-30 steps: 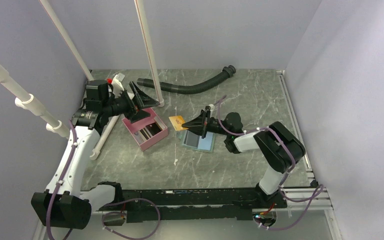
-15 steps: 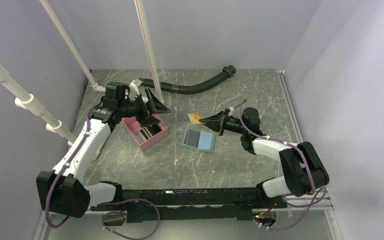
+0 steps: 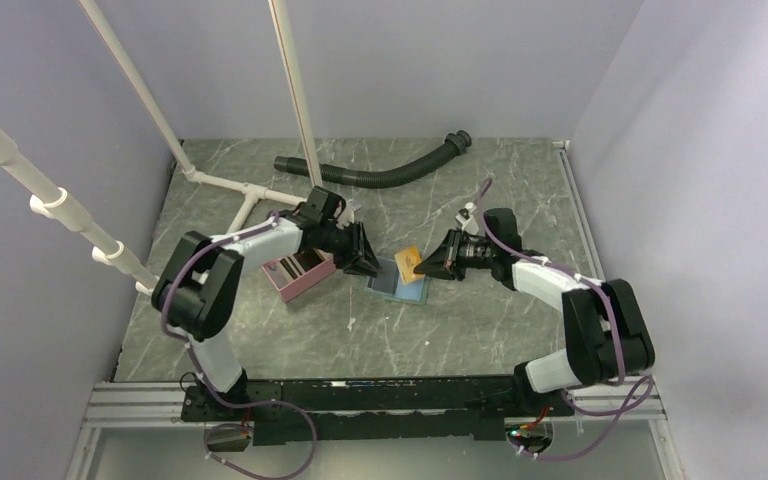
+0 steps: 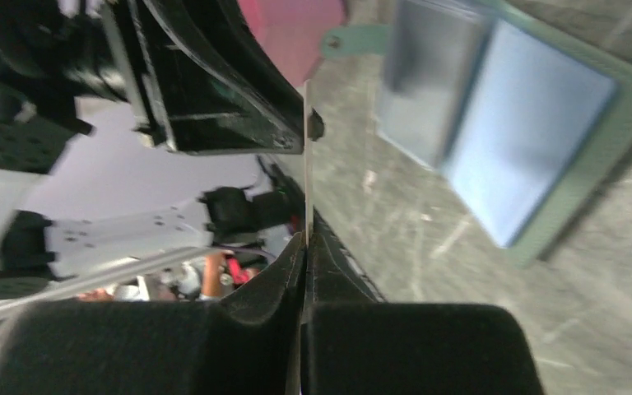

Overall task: Put the credit cards into the card holder
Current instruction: Insert the credit card into the card holder.

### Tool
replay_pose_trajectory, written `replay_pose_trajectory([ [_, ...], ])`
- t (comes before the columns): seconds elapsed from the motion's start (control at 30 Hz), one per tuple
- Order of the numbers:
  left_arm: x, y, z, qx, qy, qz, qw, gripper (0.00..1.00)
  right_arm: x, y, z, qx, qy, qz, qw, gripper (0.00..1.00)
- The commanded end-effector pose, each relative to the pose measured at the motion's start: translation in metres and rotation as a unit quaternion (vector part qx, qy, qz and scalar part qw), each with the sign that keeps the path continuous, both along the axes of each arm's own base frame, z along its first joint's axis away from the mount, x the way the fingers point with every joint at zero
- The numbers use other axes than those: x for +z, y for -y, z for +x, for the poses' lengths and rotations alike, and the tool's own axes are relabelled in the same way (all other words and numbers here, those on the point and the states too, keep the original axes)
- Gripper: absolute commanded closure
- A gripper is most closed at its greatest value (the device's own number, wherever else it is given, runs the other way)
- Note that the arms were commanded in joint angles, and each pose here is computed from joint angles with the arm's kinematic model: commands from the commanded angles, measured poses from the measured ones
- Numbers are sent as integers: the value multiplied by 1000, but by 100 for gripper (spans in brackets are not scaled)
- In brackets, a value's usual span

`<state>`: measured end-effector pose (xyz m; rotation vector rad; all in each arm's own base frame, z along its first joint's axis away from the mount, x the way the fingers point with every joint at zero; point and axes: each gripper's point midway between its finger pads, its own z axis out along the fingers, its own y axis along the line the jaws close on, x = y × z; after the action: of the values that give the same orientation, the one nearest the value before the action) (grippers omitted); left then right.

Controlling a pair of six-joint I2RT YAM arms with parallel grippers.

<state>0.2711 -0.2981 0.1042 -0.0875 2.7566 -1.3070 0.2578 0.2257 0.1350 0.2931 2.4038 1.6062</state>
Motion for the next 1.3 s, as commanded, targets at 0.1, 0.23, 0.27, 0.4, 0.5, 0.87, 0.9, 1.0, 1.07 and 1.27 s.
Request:
replay_pose_trajectory([
  [0.1, -3, 35, 24, -35, 44, -34, 998, 79, -64, 11, -18, 75, 48, -71, 994, 100],
  [0.23, -19, 34, 27, -38, 35, -13, 999, 85, -80, 12, -17, 74, 40, -70, 994, 100],
  [0.27, -26, 33, 28, -38, 31, -5, 999, 86, -84, 12, -17, 73, 35, -70, 994, 100],
  [0.4, -46, 25, 28, -32, 19, 30, 999, 95, -94, 12, -18, 72, 26, -68, 995, 100],
  [0.5, -58, 18, 27, -26, 15, 58, 998, 100, -98, 13, -19, 73, 26, -67, 995, 100],
  [0.87, -87, -3, 24, -19, 7, 124, 992, 100, -72, 18, -12, 65, 60, -75, 993, 100],
  [0.9, -88, -3, 24, -19, 6, 124, 992, 100, -73, 17, -11, 66, 57, -72, 994, 100],
  [1.0, -88, -3, 24, -18, 5, 124, 992, 100, -76, 14, -12, 69, 49, -56, 995, 100],
  [1.07, -88, -3, 24, -18, 5, 122, 992, 100, -77, 13, -11, 69, 47, -50, 995, 100],
  [1.27, -89, -2, 23, -19, 3, 120, 993, 100, -76, 12, -9, 68, 48, -47, 995, 100],
])
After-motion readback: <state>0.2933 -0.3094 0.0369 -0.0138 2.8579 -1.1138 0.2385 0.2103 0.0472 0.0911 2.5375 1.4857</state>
